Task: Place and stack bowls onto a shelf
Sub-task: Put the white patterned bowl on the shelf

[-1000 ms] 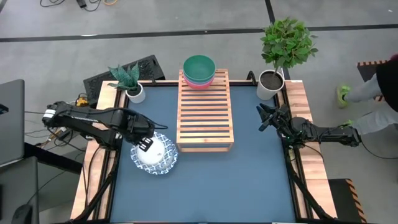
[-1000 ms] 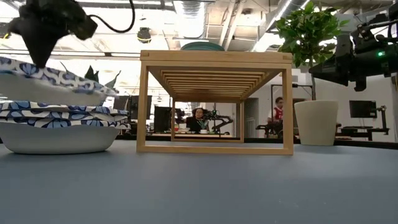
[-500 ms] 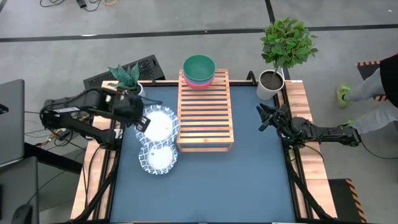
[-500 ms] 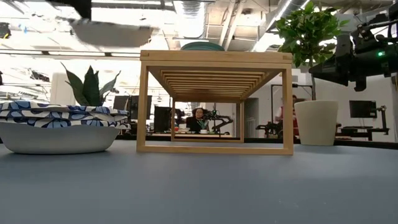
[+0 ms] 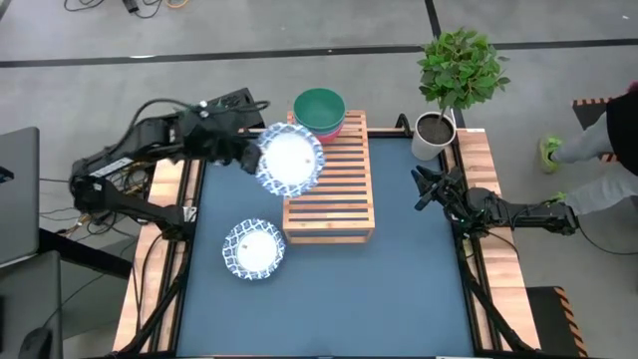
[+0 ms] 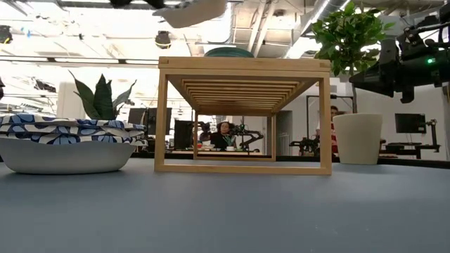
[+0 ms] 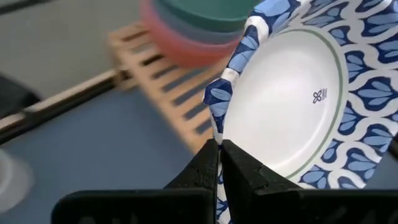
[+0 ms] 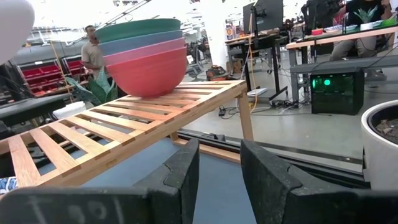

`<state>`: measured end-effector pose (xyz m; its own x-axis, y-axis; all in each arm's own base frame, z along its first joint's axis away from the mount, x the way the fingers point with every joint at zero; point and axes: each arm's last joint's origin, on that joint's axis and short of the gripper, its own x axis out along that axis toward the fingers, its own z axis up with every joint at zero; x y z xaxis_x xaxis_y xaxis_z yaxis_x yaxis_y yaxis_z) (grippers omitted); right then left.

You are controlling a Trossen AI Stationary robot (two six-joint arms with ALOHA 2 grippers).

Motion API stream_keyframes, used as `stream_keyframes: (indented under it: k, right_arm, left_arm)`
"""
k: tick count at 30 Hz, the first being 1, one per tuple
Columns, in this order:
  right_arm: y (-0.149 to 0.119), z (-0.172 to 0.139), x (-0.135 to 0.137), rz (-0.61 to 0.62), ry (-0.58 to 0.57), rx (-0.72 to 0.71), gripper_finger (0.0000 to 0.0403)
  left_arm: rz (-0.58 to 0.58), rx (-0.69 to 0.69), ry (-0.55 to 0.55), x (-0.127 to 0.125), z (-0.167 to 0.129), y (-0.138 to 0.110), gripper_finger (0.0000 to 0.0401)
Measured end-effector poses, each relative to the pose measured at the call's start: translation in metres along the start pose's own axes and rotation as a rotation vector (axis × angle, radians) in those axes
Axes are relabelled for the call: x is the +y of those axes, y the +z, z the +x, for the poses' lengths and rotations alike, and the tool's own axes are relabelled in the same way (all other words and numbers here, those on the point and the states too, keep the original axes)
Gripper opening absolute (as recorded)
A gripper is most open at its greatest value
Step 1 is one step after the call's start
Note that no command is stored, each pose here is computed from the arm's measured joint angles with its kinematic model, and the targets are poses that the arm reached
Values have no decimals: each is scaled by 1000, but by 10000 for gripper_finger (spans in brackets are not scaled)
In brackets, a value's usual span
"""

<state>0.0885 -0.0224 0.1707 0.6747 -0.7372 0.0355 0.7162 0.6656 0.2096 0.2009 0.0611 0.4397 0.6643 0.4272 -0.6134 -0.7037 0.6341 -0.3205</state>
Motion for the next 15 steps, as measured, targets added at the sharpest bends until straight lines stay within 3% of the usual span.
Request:
stream_keyframes:
  k: [6,15]
  right_arm:
    - [0,0,0,-2,-2,-1,143]
    - [0,0,0,-1,-4,-1,143]
  left_arm:
    - [-18,124,-118,-8,53,12,0]
    - [-96,440,-207,-14,132,1,0]
